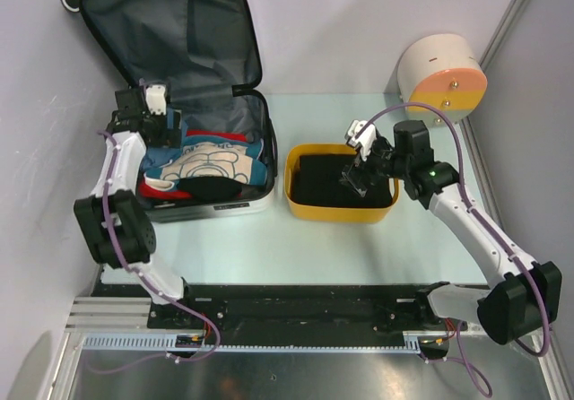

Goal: Open, take out, and arrange the luggage

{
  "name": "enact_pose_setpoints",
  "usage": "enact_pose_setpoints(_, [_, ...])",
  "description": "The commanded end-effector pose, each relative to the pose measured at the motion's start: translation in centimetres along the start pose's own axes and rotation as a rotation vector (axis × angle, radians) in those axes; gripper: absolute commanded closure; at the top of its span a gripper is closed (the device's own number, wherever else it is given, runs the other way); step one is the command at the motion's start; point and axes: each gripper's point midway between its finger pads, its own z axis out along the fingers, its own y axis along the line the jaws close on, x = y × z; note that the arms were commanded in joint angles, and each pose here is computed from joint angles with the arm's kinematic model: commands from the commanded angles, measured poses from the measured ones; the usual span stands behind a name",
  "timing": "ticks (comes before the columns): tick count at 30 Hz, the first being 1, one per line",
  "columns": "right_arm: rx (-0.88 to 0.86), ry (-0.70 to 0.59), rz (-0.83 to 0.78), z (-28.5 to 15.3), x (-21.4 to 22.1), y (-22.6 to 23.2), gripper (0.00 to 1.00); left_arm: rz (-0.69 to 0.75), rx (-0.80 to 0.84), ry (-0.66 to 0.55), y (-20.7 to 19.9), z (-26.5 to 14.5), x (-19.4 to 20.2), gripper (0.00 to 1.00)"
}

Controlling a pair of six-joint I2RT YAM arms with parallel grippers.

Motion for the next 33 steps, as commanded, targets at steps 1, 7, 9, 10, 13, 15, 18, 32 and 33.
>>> enact_pose_setpoints(1, [0.019,0.006,0.044,0.7,-0.5,-0.8,0.03,-0.026,-0.093,-0.045,2.4,1.7,-3.2,0.00])
enact_pose_setpoints(7, [0.050,-0.032,0.080,0.8,-1.2,-1.8,0.03,0.011,-0.075,-0.012,2.4,2.9,-2.2,0.45])
enact_pose_setpoints(9, [0.050,-0.045,0.104,0.6,-1.4,-2.0,0.02,0.028,0.026,-0.078,0.4,1.4,-3.8,0.66])
enact_pose_setpoints(10, [0.053,-0.048,0.114,0.5,-1.3,-2.2,0.02,0.046,0.051,-0.132,-0.3,-0.3,-5.3,0.72])
enact_pose_setpoints(13, [0.057,-0.062,0.128,0.0,-1.5,-2.6,0.03,0.130,0.136,-0.263,-3.2,-4.7,-8.6,0.97])
enact_pose_setpoints(15, [0.076,-0.078,0.162,-0.6,-1.8,-3.1,0.03,0.187,0.156,-0.346,-5.2,-7.7,-10.9,1.00])
enact_pose_setpoints(18, [0.100,-0.108,0.203,-2.0,-2.2,-3.9,0.03,0.247,0.292,-0.502,-10.1,-14.1,-13.7,1.00])
enact_pose_setpoints(32, [0.214,-0.037,0.311,-9.8,0.9,-4.4,0.03,0.623,1.274,-0.486,-36.8,-25.5,-4.1,1.00])
enact_pose_setpoints(33, [0.222,-0.036,0.308,-10.4,1.0,-4.2,0.03,0.624,1.305,-0.444,-37.9,-24.3,-3.5,1.00])
